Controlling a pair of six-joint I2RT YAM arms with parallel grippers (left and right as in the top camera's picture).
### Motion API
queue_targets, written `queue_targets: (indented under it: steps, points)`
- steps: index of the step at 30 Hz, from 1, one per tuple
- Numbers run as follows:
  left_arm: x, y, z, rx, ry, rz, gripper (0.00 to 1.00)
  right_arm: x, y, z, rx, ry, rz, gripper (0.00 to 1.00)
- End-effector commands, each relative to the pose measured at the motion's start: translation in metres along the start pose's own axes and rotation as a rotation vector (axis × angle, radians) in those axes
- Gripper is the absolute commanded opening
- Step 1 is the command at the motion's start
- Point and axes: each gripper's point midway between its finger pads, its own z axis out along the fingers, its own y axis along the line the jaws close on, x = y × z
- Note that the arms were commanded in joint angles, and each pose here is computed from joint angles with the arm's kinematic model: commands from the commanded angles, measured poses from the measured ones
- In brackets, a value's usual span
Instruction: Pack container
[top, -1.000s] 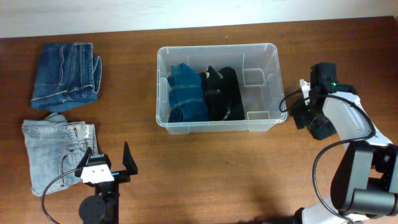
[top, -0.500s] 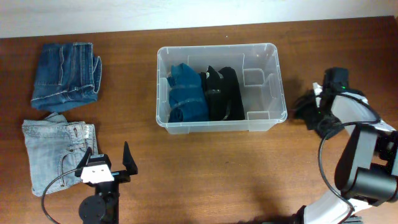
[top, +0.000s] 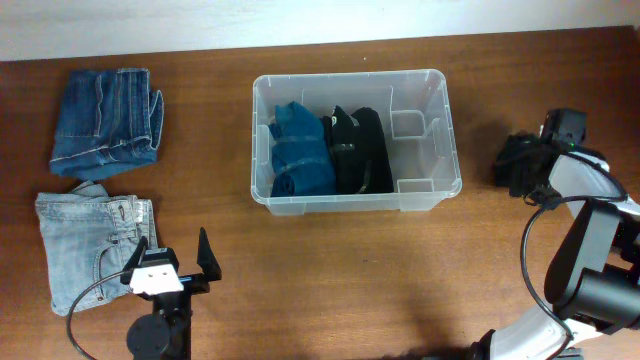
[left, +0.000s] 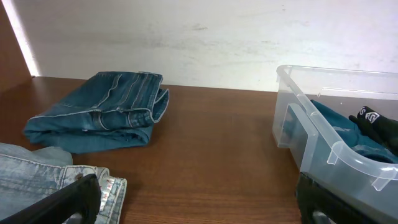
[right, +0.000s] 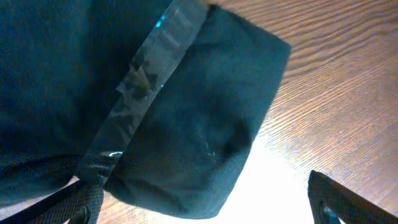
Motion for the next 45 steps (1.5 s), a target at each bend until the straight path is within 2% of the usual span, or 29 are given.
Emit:
queue_targets:
  steps: [1, 3, 6, 8, 9, 12, 17, 30, 41, 44, 45]
  points:
    - [0.001, 0.000, 0.000, 0.003, 0.000, 0.008, 0.99, -0.029, -0.002, -0.010, -0.047, -0.070, 0.124, 0.97]
    - [0.001, 0.000, 0.000, 0.003, 0.000, 0.008, 0.99, -0.039, -0.003, -0.014, -0.051, -0.095, 0.107, 0.97]
    - [0.001, 0.000, 0.000, 0.003, 0.000, 0.008, 0.99, -0.038, 0.011, -0.017, -0.117, -0.108, -0.232, 0.97]
    - [0.001, 0.000, 0.000, 0.003, 0.000, 0.008, 0.99, -0.023, 0.013, -0.016, -0.129, -0.061, -0.409, 0.97]
    - [0.001, 0.000, 0.000, 0.003, 0.000, 0.008, 0.99, -0.021, 0.013, -0.016, -0.131, -0.054, -0.428, 0.97]
    - [0.001, 0.000, 0.000, 0.003, 0.000, 0.008, 0.99, -0.018, 0.015, -0.016, -0.142, -0.045, -0.438, 0.97]
    - [0.001, 0.000, 0.000, 0.003, 0.000, 0.008, 0.99, -0.021, 0.021, -0.017, -0.176, -0.069, -0.466, 0.87]
    - [0.001, 0.000, 0.000, 0.003, 0.000, 0.008, 0.99, -0.008, 0.016, 0.014, -0.098, 0.021, -0.639, 0.88]
    - [0.001, 0.000, 0.000, 0.003, 0.000, 0.008, 0.99, -0.007, 0.005, 0.047, 0.026, 0.083, -0.675, 0.87]
    - [0.001, 0.000, 0.000, 0.003, 0.000, 0.008, 0.99, -0.008, 0.005, 0.048, 0.033, 0.081, -0.672, 0.76]
    - [0.001, 0.000, 0.000, 0.003, 0.000, 0.008, 0.99, -0.008, 0.005, 0.048, 0.033, 0.080, -0.668, 0.67]
